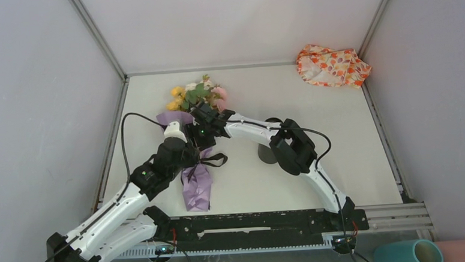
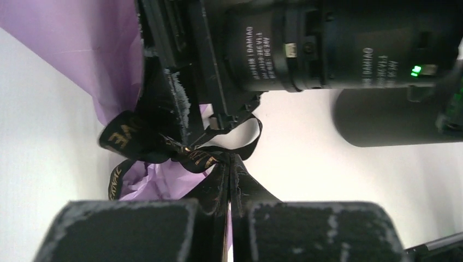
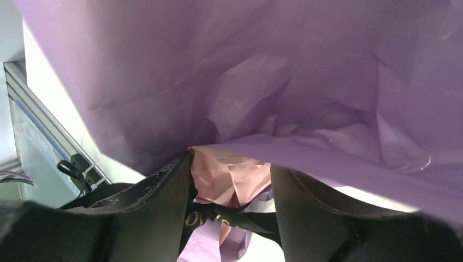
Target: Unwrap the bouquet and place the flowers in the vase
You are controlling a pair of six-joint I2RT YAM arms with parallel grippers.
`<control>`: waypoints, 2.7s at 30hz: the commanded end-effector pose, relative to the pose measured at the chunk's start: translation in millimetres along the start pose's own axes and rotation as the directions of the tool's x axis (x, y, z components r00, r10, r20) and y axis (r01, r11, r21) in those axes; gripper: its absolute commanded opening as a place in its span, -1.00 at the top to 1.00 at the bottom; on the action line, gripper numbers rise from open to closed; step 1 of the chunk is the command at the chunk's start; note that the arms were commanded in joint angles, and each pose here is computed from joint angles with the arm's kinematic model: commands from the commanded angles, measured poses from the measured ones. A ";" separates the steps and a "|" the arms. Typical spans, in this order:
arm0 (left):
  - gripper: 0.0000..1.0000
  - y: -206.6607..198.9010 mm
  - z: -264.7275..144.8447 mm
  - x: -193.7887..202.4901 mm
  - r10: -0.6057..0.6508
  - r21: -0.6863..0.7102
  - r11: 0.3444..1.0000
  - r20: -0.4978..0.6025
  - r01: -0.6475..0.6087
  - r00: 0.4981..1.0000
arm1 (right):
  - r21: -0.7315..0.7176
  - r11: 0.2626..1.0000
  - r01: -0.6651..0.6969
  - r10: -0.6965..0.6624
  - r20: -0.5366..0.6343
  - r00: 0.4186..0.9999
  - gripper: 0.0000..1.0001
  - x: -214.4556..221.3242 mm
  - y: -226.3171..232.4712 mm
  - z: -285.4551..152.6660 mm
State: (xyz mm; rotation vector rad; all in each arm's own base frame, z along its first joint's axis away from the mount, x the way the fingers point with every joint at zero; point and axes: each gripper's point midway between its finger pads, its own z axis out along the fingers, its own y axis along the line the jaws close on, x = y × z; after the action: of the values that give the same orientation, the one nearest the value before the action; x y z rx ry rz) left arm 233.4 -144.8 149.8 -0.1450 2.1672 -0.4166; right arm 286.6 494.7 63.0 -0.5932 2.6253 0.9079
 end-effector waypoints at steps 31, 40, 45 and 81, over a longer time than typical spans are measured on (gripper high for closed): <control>1.00 20.9 -159.2 -184.3 -0.066 -0.118 0.983 0.490 0.142 0.869 | 0.225 0.950 -0.217 0.196 0.114 0.974 1.00 -48.3 -134.4 -58.0; 0.93 74.0 -209.8 -185.2 -0.130 -0.174 0.936 0.634 0.305 0.762 | 0.236 0.959 -0.156 0.123 0.148 0.981 1.00 -58.6 -123.3 -76.5; 0.93 76.4 -175.8 -159.5 -0.103 -0.230 0.932 0.572 0.279 0.814 | 0.296 0.952 -0.072 0.006 0.218 0.976 0.81 -73.8 -103.0 -110.1; 0.95 92.3 -104.0 -84.6 -0.069 -0.356 0.908 0.394 0.222 0.916 | 0.448 0.869 0.212 -0.280 0.091 0.956 0.02 -41.0 -60.5 -73.2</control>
State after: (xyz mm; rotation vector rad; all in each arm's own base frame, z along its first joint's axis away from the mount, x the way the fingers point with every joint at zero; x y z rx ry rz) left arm 202.0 -10.5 236.2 -0.5437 1.8579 0.0069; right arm 315.0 418.5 73.8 -0.7296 2.5151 0.2833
